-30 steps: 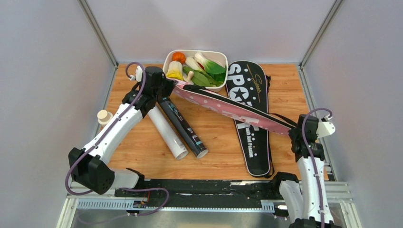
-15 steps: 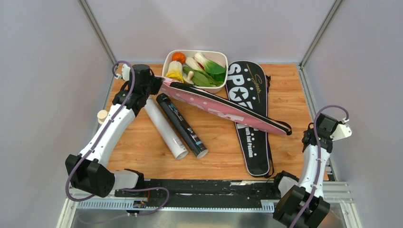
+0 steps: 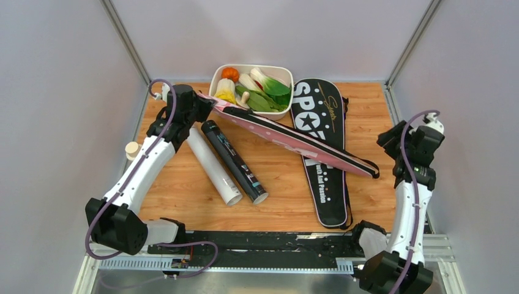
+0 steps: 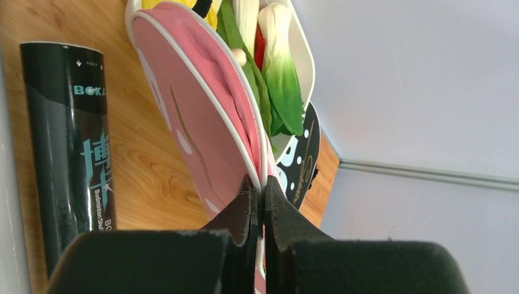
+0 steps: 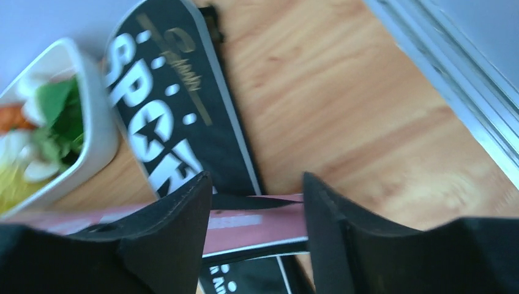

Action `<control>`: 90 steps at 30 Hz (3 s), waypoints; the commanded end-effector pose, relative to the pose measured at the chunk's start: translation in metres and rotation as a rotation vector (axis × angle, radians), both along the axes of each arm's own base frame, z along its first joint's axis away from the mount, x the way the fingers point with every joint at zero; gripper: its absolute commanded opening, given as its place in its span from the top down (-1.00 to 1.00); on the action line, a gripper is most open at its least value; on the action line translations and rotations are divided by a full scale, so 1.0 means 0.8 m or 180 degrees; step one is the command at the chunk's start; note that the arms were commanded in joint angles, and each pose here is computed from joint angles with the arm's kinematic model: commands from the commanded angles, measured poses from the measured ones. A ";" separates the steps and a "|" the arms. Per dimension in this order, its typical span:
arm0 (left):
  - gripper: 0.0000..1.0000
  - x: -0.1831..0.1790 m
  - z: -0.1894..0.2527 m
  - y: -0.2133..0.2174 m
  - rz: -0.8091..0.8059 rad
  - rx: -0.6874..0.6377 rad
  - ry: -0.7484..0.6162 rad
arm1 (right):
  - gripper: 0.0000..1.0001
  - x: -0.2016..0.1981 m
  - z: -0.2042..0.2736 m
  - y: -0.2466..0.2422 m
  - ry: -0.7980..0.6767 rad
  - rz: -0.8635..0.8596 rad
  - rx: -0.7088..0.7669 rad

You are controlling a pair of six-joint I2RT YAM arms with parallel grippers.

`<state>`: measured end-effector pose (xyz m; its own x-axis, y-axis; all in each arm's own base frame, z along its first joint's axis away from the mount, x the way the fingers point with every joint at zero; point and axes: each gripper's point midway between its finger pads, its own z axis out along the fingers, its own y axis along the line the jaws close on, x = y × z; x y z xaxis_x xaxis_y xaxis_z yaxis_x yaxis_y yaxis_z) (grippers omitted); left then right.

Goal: Pack up the badminton gear
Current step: Zip the racket bag at the center of the board, then place the racket bag at the racket bag.

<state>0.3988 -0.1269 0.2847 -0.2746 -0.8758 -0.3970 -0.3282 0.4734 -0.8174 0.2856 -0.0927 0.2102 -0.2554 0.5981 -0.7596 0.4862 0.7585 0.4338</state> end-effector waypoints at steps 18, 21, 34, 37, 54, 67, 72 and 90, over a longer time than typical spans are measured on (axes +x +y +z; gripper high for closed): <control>1.00 -0.039 0.086 -0.054 -0.1014 -0.0065 -0.0938 | -0.74 -0.005 0.139 0.300 -0.1599 0.3493 -0.1612; 1.00 -0.038 0.090 -0.061 -0.1110 -0.0067 -0.0983 | -0.77 -0.010 0.116 0.330 -0.1598 0.3592 -0.1861; 1.00 -0.031 0.110 -0.097 -0.1437 -0.0192 -0.1158 | 0.01 0.043 0.054 0.381 -0.1071 0.3207 -0.2721; 0.93 -0.031 0.132 -0.102 -0.1617 0.0041 -0.1376 | 1.00 0.066 0.098 0.356 -0.1048 0.2585 -0.2713; -0.39 -0.095 0.192 -0.128 -0.2706 0.0856 -0.2231 | 1.00 0.126 0.203 0.239 -0.0717 0.2308 -0.0735; -0.44 -0.136 0.074 -0.086 -0.2681 0.1537 -0.1872 | 0.89 0.158 0.049 0.186 -0.0232 0.2897 0.0475; -0.45 -0.142 0.036 -0.083 -0.2697 0.1540 -0.1771 | 0.53 0.172 -0.037 0.136 0.0044 0.2578 0.0919; -0.45 -0.142 0.050 -0.070 -0.2568 0.1743 -0.1796 | -1.00 0.174 0.037 0.149 0.0598 0.1653 0.0008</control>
<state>0.2853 -0.1899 0.2822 -0.4628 -0.1874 -0.8665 0.5523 0.7035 -0.4472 0.4445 -0.0114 0.1916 -0.6734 0.3818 -0.6331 0.1349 0.9054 0.4025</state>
